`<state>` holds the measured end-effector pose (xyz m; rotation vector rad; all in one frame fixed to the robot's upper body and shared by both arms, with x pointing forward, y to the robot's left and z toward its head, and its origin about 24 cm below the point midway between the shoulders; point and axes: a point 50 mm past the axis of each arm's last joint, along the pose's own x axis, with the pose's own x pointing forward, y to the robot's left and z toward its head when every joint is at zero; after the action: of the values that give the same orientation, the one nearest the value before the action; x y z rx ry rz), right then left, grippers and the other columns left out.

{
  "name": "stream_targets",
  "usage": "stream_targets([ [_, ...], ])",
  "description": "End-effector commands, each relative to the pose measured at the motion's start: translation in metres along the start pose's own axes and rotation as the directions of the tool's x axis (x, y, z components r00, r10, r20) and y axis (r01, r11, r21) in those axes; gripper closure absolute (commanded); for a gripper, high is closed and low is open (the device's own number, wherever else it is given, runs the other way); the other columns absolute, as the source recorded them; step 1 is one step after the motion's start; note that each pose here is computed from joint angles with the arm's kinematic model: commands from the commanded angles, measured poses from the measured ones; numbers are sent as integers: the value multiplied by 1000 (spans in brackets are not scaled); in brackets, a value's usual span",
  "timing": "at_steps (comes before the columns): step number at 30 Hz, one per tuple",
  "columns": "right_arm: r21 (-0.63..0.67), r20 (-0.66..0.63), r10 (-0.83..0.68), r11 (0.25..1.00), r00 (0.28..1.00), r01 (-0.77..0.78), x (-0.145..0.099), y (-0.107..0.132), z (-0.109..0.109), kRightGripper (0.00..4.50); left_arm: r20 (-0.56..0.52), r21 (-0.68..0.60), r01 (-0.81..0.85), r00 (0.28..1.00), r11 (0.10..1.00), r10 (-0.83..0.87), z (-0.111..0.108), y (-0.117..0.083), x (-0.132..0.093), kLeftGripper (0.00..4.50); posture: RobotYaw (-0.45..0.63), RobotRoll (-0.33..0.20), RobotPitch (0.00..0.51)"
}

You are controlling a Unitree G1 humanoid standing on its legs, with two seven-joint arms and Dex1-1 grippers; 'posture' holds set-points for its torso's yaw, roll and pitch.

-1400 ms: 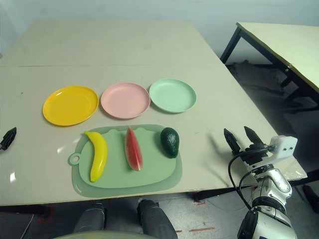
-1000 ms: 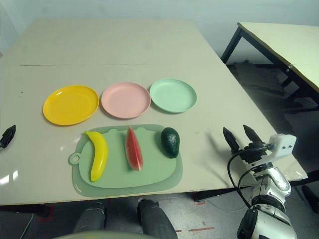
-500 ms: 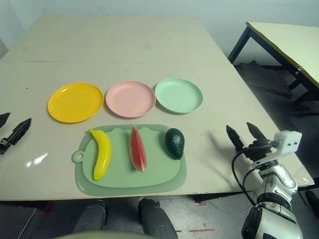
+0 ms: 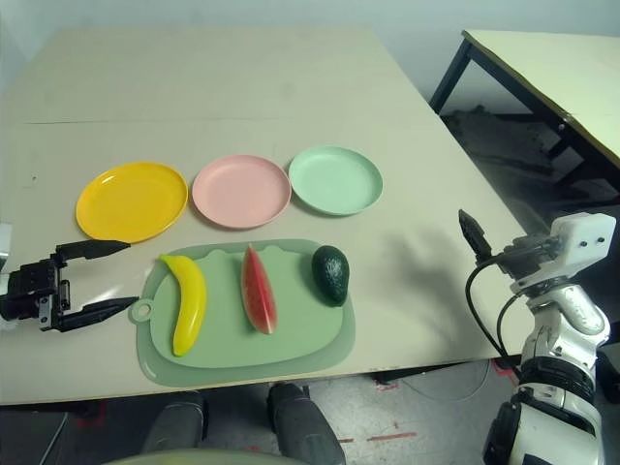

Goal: Place the fruits into color-matched plates.

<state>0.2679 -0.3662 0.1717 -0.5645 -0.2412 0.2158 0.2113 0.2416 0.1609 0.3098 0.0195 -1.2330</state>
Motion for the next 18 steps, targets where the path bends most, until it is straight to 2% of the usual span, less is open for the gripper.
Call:
stream_targets([
  [1, -191, 1, 10, 982, 1000, -9, 31, -4, 32, 0, -16, 4, 17, 1000, 1000, -16, -6, 3, 0, 43, -76, 0, 159],
  [3, -231, 25, 95, 969, 995, -86, 48, 3, 48, 0, -20, 9, 25, 1000, 1000, -25, -8, 5, 1, 43, -86, 0, 156],
  [4, -265, 34, 185, 949, 982, -169, 62, 12, 60, 0, -21, 12, 26, 999, 1000, -26, -10, 7, 2, 43, -91, 0, 154],
  [6, -378, -5, 343, 869, 939, -319, 86, 29, 81, 0, -20, 17, 26, 999, 1000, -25, -11, 12, 6, 43, -96, 0, 150],
  [9, -613, -158, 534, 606, 831, -506, 97, 47, 95, 0, -16, 26, 26, 1000, 999, -26, -10, 15, 11, 43, -94, 0, 148],
  [10, -653, -195, 583, 523, 789, -548, 97, 52, 97, 0, -14, 28, 26, 1000, 999, -26, -9, 16, 12, 43, -94, 0, 150],
  [11, -671, -213, 612, 475, 762, -569, 97, 55, 98, 0, -12, 30, 26, 1000, 999, -25, -8, 16, 13, 43, -93, 0, 150],
  [15, -792, -383, 757, 26, 529, -611, 96, 82, 107, 0, -10, 32, 20, 1000, 999, -19, -6, 18, 18, 43, -86, 0, 152],
  [16, -804, -412, 768, -52, 491, -593, 95, 86, 107, 0, -10, 31, 19, 1000, 999, -18, -5, 17, 18, 43, -74, 0, 154],
  [18, -812, -446, 777, -144, 444, -565, 95, 90, 108, 0, -13, 29, 17, 1000, 999, -16, -5, 17, 18, 43, -67, 0, 154],
])
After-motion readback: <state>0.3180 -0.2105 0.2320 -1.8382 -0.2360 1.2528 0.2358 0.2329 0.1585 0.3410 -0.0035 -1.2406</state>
